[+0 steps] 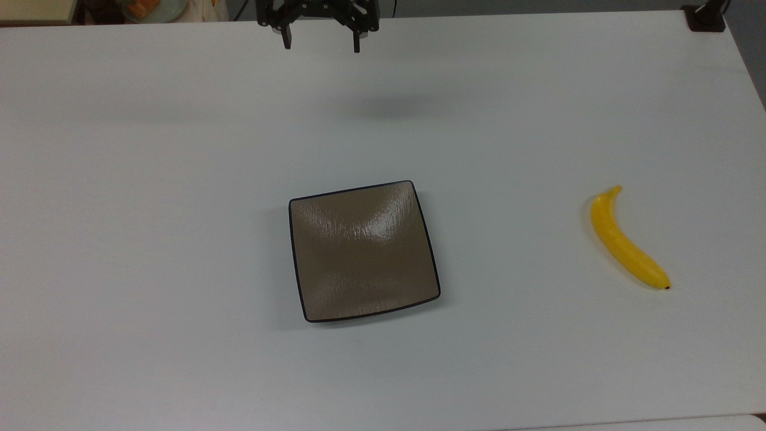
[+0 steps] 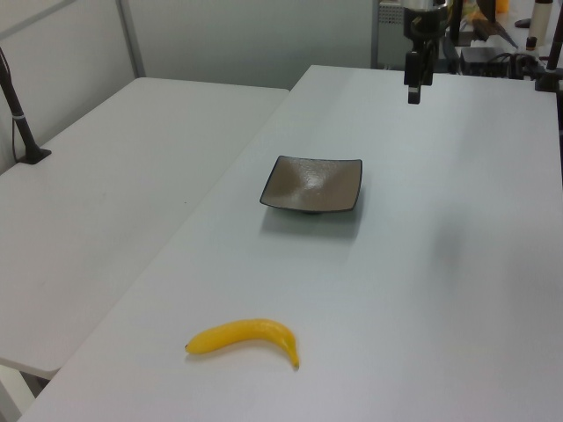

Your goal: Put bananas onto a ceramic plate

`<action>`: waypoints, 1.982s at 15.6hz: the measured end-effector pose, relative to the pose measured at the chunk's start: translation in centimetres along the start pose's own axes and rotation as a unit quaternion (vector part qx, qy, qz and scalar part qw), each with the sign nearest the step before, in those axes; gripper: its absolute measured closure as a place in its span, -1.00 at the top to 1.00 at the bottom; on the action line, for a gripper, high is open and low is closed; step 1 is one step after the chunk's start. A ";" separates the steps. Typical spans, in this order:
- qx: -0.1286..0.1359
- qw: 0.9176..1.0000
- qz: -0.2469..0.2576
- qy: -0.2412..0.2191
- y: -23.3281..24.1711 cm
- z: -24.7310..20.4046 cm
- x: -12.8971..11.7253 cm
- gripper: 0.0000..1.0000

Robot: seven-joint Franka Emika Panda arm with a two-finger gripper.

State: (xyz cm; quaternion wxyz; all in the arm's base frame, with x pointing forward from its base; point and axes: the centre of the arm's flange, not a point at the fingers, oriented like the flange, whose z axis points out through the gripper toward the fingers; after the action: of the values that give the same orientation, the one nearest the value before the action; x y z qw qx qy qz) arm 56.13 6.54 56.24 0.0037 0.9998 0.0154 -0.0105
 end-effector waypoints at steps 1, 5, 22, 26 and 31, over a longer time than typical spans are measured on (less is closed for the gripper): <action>0.000 1.000 -0.003 0.000 -0.3 0.0 0.0 1.00; 0.000 1.000 0.001 0.002 0.1 0.0 0.1 1.00; 0.008 1.000 -0.005 0.015 -1.8 0.9 1.1 1.00; 0.011 0.999 -0.024 0.026 -5.3 1.8 1.6 1.00; 0.024 0.997 -0.030 0.060 -10.8 3.5 2.7 1.00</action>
State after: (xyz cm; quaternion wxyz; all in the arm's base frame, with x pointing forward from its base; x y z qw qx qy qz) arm 58.43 17.40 52.59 -0.0218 0.9975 0.0454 0.0495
